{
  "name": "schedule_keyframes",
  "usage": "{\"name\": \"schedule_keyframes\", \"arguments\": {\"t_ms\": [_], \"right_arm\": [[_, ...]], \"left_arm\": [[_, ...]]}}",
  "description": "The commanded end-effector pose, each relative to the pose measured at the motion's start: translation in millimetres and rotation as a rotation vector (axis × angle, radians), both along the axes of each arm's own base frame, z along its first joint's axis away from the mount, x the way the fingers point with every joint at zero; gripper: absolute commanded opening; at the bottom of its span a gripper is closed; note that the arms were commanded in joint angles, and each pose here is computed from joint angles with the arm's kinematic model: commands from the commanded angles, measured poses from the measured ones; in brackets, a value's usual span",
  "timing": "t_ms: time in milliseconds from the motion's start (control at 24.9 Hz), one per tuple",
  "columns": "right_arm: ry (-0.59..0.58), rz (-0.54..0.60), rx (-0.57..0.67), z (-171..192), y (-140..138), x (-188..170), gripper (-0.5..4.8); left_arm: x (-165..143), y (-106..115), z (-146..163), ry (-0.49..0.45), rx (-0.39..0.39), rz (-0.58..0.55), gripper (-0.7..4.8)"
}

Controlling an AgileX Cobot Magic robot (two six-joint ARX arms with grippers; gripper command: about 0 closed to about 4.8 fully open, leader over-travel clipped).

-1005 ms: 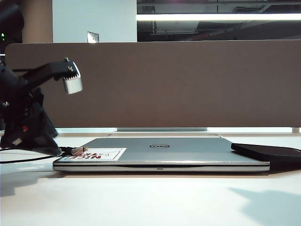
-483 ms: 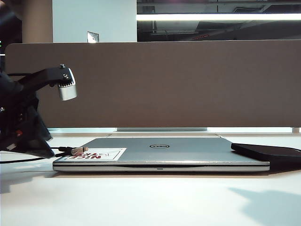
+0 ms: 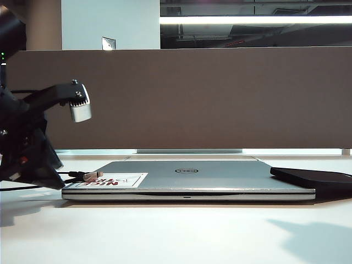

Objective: Pick up the charging cable and the phone, plug the charging cable into the charging port on the phone, and finally place them back on the table.

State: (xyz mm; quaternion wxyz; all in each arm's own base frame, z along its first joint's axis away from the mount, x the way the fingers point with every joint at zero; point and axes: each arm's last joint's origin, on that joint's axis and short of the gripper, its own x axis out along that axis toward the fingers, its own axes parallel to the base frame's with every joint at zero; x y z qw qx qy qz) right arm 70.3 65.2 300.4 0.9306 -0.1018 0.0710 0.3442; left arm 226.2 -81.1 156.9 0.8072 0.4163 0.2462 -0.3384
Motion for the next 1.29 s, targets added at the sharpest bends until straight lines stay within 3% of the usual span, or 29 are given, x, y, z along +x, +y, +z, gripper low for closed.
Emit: {"name": "schedule_keyframes", "arguments": {"t_ms": [40,1287], "right_arm": [[-0.022,0.001,0.018,3.5,-0.3,-0.5,-0.05],[-0.022,0.0,0.017,3.4,-0.3,-0.3,-0.05]], "left_arm": [[0.5,-0.4,-0.4,-0.001,-0.003,-0.004,2.47],[3.4,-3.3,-1.1,-0.025,-0.015,-0.008,2.47]]}}
